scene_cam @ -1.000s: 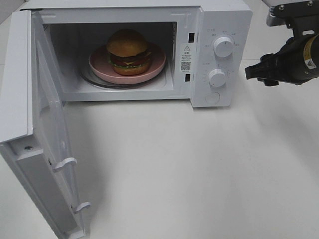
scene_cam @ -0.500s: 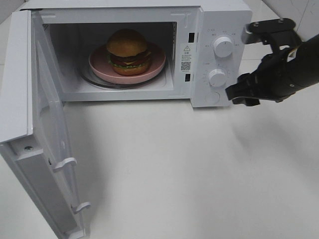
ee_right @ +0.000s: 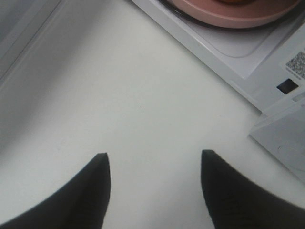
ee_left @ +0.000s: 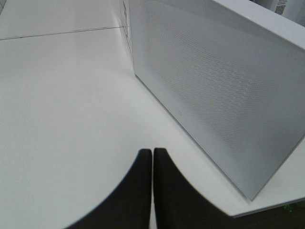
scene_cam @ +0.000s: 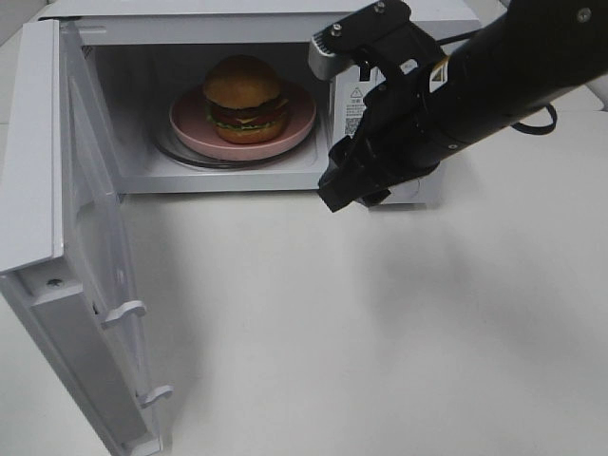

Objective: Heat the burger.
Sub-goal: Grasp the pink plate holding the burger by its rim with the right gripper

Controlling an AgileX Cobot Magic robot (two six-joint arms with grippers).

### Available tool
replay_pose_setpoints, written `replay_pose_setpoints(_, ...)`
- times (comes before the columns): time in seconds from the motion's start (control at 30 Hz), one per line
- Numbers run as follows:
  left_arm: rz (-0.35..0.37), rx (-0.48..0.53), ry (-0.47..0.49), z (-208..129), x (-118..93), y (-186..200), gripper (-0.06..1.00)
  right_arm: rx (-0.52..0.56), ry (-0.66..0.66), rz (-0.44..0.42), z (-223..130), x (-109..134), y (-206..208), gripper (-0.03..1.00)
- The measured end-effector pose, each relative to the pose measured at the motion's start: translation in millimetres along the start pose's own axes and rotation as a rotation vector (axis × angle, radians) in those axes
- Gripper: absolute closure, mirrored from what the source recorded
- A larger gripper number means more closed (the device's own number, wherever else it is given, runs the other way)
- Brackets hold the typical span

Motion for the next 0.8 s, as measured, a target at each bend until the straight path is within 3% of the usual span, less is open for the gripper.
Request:
replay_pose_setpoints(0.2,0.000,0.000,0.000,0,0,0,0.94,0.078,0.007,0.045,14,1,-3,0.44)
replay_pose_setpoints(0.33,0.000,0.000,0.000,0,0,0,0.94,0.160,0.025,0.157,25,8,-14,0.44)
replay_pose_setpoints(0.57,0.000,0.000,0.000,0,0,0,0.94,0.143,0.045,0.280,40,16,-26,0.44)
replay_pose_setpoints(0.8,0.000,0.000,0.000,0,0,0,0.94,0.092,0.091,0.298,52,16,-37,0.44)
Point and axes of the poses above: a point on each arm's last joint axis where the gripper is mounted, y pointing back along that axis away from the gripper, x along the wrist's bending axis when the last joint is at zero, z = x × y, the point moved 1 cm from there along -y, pointing out along that axis toward the gripper, and after that the axes turned 3 degrees about y, right-handed, at the moved point
